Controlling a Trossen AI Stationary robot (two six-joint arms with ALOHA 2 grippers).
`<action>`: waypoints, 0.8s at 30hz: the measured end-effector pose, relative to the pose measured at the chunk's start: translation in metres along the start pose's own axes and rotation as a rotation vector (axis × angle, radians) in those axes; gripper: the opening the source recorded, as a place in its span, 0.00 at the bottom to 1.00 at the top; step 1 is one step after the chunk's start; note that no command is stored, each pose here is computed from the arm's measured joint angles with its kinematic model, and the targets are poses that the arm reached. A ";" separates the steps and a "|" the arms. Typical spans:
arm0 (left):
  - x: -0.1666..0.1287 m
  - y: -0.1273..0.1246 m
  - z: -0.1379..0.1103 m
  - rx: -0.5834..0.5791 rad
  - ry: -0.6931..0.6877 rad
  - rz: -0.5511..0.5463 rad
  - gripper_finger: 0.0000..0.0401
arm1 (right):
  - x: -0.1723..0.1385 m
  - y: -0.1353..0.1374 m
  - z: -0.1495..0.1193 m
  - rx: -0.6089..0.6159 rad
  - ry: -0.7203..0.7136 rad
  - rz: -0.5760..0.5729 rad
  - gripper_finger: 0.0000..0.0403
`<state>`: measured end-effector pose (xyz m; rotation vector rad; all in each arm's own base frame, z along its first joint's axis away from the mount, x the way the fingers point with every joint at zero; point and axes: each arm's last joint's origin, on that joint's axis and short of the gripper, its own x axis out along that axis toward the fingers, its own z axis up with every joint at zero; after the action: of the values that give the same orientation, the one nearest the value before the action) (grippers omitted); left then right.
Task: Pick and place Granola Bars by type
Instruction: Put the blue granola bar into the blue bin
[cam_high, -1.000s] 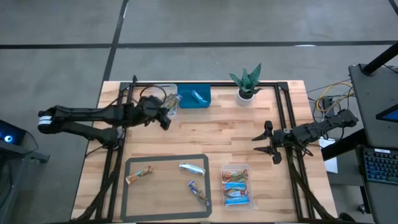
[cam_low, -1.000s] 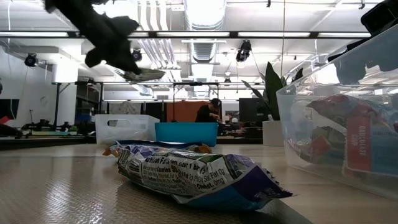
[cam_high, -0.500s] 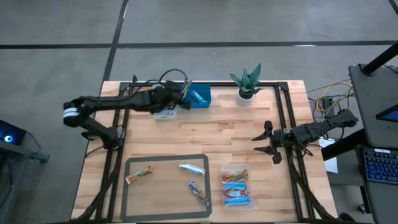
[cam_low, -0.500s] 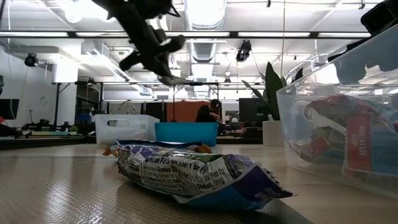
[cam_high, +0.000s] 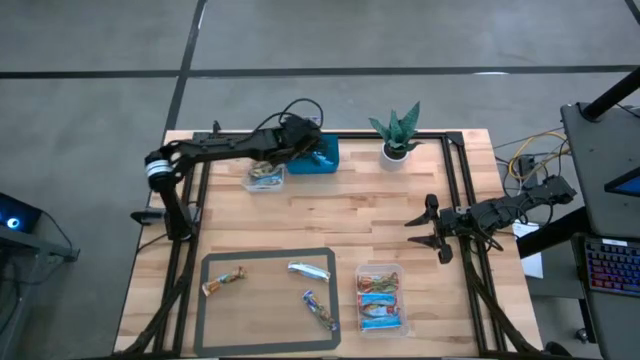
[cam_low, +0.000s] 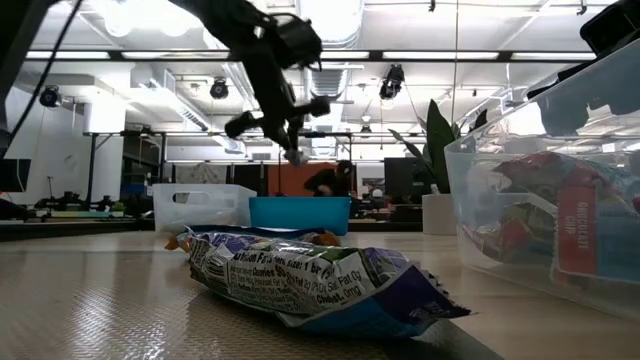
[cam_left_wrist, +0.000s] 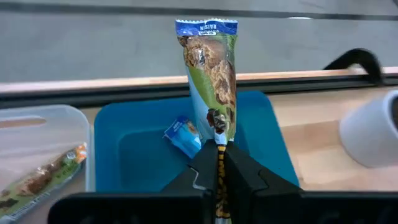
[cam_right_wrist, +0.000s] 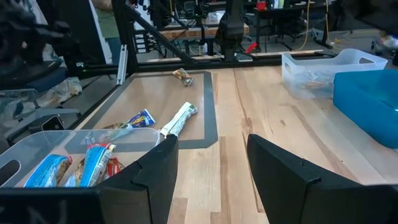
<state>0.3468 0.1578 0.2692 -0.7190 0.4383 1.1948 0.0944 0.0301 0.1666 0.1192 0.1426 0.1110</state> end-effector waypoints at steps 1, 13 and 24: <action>0.005 -0.001 -0.001 -0.009 0.009 0.012 0.00 | 0.000 0.000 0.000 0.000 0.000 0.000 0.45; 0.046 0.002 -0.022 -0.028 0.084 0.124 0.00 | 0.000 0.000 0.000 0.000 0.000 0.000 0.45; 0.065 0.004 -0.035 -0.031 0.112 0.166 0.00 | 0.000 0.000 0.000 0.000 0.000 0.000 0.45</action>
<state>0.3660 0.1781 0.2013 -0.7914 0.5829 1.3233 0.0944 0.0302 0.1666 0.1192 0.1423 0.1114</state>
